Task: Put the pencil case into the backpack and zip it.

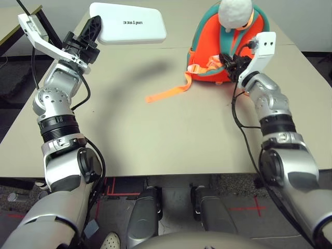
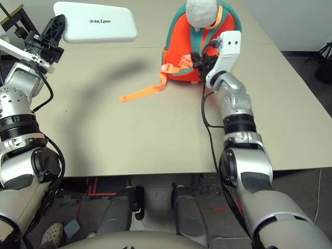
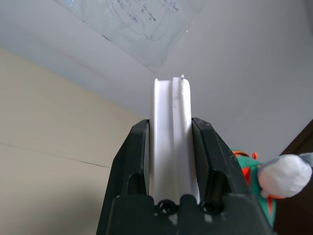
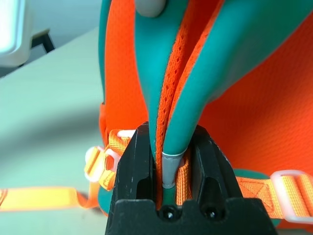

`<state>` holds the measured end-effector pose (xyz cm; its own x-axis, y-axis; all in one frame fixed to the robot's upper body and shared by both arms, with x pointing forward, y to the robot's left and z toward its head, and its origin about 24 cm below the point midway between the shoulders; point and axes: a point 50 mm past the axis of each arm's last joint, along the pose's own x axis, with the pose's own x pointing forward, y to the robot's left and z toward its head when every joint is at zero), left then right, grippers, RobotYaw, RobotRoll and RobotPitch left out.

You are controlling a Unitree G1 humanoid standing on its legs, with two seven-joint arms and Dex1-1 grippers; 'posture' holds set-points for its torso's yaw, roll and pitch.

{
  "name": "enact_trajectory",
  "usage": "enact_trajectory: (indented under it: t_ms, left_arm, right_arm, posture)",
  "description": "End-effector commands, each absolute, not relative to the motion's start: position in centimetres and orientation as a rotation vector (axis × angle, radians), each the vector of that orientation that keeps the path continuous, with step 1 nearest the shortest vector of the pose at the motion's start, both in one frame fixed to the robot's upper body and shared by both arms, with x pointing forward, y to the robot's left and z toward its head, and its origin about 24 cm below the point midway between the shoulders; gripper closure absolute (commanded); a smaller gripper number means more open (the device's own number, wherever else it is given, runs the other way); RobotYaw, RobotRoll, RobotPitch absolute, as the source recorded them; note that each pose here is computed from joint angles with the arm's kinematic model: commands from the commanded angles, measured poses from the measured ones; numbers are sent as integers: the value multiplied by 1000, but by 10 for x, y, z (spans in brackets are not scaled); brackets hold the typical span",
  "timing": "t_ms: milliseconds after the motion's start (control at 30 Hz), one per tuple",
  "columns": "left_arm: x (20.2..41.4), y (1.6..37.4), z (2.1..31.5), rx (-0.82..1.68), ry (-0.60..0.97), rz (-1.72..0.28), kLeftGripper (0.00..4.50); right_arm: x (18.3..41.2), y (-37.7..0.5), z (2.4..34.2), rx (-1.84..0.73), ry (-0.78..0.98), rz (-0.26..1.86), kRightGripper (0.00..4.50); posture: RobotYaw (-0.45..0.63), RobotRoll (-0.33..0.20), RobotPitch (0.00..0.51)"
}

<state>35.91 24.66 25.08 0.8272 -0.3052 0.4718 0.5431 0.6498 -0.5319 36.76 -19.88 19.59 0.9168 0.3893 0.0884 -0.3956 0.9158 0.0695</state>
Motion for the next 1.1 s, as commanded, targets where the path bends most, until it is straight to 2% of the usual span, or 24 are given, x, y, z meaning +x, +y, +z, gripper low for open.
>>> enact_trajectory:
  t_ms: [33, 267, 467, 567, 767, 1100]
  left_arm:
    - [358, 245, 259, -698, -401, -503, 3280]
    - [362, 238, 257, -711, -389, -521, 3280]
    - [368, 232, 254, -718, -371, -538, 3280]
    - [371, 226, 254, -721, -364, -555, 3280]
    - [371, 217, 263, -708, -394, -606, 3280]
    - [354, 213, 289, -631, -500, -761, 3280]
  right_arm:
    - [350, -200, 218, 66, -100, 461, 3699]
    - [315, -211, 235, 5, -24, 542, 3699]
    - [298, -212, 245, -14, -2, 565, 3699]
    - [295, -212, 240, -5, 14, 555, 3699]
    - [299, -213, 212, 35, 71, 504, 3699]
    - [311, -218, 189, 69, 101, 449, 3699]
  posture:
    - [-68, 0, 137]
    - [-91, 0, 131]
    - [-137, 0, 126]
    - [-146, 0, 124]
    - [-142, 0, 116]
    - [-117, 0, 113]
